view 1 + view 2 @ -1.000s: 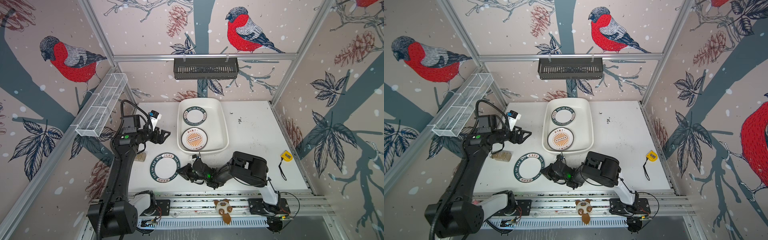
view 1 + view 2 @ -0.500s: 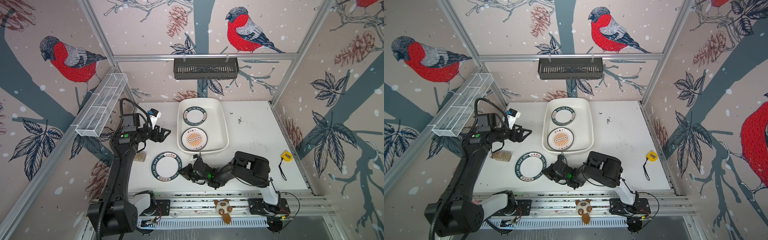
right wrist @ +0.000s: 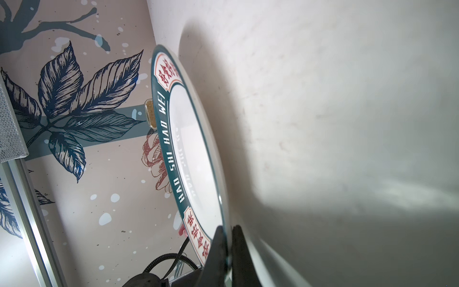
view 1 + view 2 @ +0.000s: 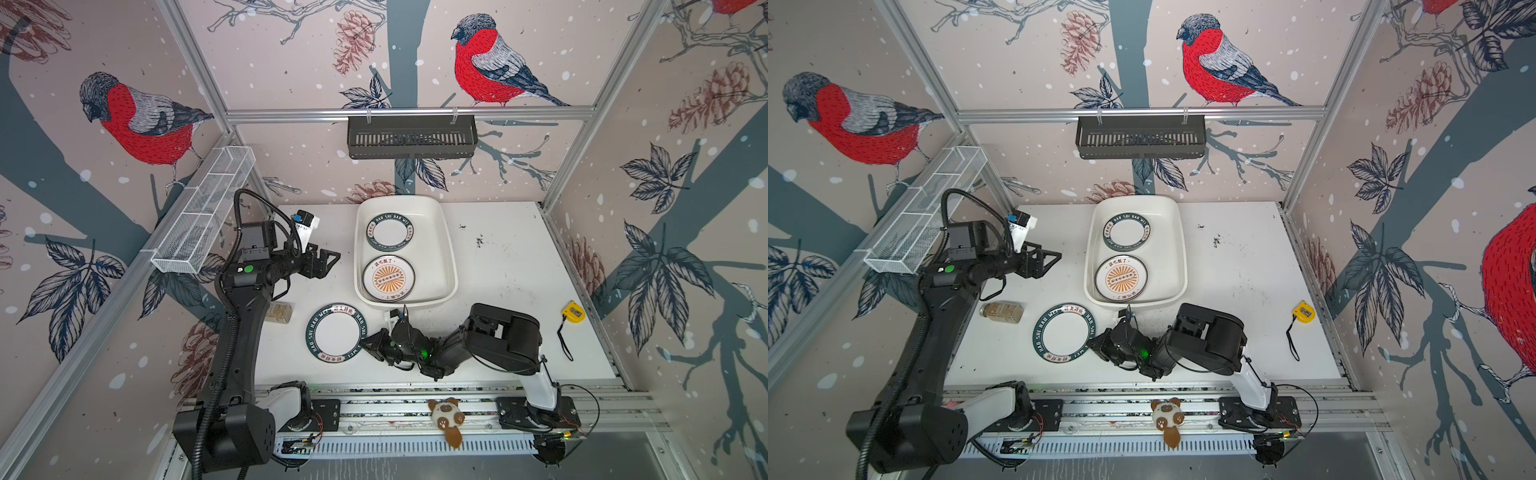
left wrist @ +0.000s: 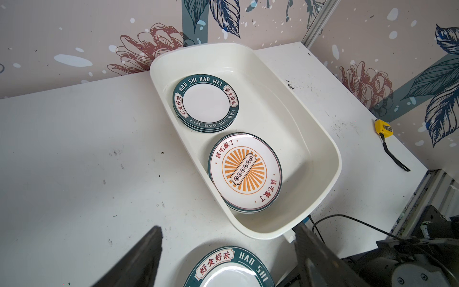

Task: Place the plates into the plastic bin on the countertop
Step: Pick up the plate from the bottom-left of the table.

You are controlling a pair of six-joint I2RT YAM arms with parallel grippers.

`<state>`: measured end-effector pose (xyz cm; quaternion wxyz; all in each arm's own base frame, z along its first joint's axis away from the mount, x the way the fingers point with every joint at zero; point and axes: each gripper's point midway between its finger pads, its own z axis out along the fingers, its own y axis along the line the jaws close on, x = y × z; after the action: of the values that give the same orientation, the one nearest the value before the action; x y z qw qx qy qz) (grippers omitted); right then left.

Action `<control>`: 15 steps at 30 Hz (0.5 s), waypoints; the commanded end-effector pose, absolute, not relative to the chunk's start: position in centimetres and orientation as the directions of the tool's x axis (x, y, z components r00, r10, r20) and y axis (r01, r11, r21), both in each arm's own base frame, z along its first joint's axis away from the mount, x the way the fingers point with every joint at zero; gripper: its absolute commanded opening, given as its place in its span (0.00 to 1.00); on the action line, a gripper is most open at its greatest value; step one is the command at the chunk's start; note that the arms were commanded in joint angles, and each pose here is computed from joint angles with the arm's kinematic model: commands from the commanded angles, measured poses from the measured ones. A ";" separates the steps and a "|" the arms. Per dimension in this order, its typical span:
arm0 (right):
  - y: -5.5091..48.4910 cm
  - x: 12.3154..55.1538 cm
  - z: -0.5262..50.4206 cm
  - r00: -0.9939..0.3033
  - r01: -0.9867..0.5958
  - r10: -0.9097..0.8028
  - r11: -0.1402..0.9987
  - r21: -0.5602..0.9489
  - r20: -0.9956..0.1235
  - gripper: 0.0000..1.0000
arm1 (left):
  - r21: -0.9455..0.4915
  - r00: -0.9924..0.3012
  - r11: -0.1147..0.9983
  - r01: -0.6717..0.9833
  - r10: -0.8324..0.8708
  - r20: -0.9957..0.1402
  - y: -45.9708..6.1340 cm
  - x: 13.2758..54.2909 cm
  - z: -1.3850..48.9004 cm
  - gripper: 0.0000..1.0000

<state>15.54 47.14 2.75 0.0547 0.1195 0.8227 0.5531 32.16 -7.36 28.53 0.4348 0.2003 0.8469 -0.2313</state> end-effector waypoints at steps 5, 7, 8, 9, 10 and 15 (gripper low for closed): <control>47.2 14.9 3.3 -0.973 0.129 0.224 0.352 0.927 0.050 0.00 | -0.247 -0.544 0.817 0.522 0.095 -0.834 -7.3 32.4 29.8 0.84; 47.3 14.7 3.6 -0.974 0.132 0.217 0.334 0.933 0.060 0.00 | -0.270 -0.552 0.812 0.518 0.076 -0.830 -7.5 32.5 30.1 0.84; 47.3 14.7 3.8 -0.975 0.132 0.213 0.330 0.935 0.062 0.00 | -0.275 -0.550 0.810 0.519 0.070 -0.832 -7.5 32.5 30.3 0.84; 47.3 14.5 3.9 -0.976 0.132 0.210 0.326 0.936 0.064 0.00 | -0.282 -0.550 0.807 0.519 0.064 -0.833 -7.6 32.6 30.5 0.84; 47.3 14.4 4.1 -0.977 0.127 0.205 0.324 0.937 0.062 0.00 | -0.286 -0.548 0.806 0.519 0.056 -0.834 -7.7 32.7 30.7 0.84; 47.3 14.1 4.7 -0.980 0.111 0.191 0.322 0.940 0.050 0.00 | -0.295 -0.539 0.807 0.512 0.034 -0.842 -7.7 32.9 31.3 0.84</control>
<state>14.31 46.78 3.10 0.0333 0.1052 0.8267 0.5517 32.68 -7.51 30.35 0.4388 0.1653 0.8456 -0.2551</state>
